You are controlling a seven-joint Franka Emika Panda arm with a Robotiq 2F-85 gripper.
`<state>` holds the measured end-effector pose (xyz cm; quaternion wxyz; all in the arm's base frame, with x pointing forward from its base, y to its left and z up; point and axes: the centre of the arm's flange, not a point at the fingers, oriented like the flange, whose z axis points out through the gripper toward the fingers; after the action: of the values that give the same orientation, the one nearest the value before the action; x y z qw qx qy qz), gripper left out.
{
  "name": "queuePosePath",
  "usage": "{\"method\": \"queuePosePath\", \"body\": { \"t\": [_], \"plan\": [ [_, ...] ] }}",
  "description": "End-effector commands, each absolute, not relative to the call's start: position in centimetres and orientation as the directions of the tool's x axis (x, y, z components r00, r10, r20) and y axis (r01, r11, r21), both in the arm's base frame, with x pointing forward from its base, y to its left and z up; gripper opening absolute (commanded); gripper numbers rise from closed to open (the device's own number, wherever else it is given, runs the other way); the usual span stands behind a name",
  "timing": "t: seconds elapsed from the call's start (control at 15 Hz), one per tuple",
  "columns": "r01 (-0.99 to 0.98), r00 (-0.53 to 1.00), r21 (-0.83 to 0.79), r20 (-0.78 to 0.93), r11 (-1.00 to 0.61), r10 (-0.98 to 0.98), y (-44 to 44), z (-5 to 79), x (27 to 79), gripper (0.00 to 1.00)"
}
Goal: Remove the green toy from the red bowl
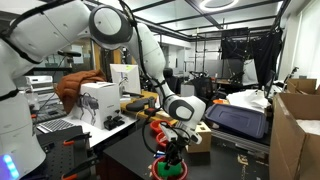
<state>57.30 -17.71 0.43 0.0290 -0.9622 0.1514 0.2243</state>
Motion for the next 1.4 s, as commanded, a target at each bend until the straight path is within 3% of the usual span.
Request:
{"method": "queuePosePath", "body": {
  "t": [0.0, 0.67, 1.33],
  "plan": [
    [-0.295, 0.865, -0.007, -0.427, -0.955, -0.264, -17.3, 4.9, 56.7, 0.01],
    [-0.256, 0.857, -0.015, -0.466, -0.966, -0.22, -14.1, 16.4, 54.8, 0.02],
    [-0.257, 0.859, 0.139, -0.421, -0.956, -0.292, -17.2, 12.6, 55.0, 0.02]
  ]
}}
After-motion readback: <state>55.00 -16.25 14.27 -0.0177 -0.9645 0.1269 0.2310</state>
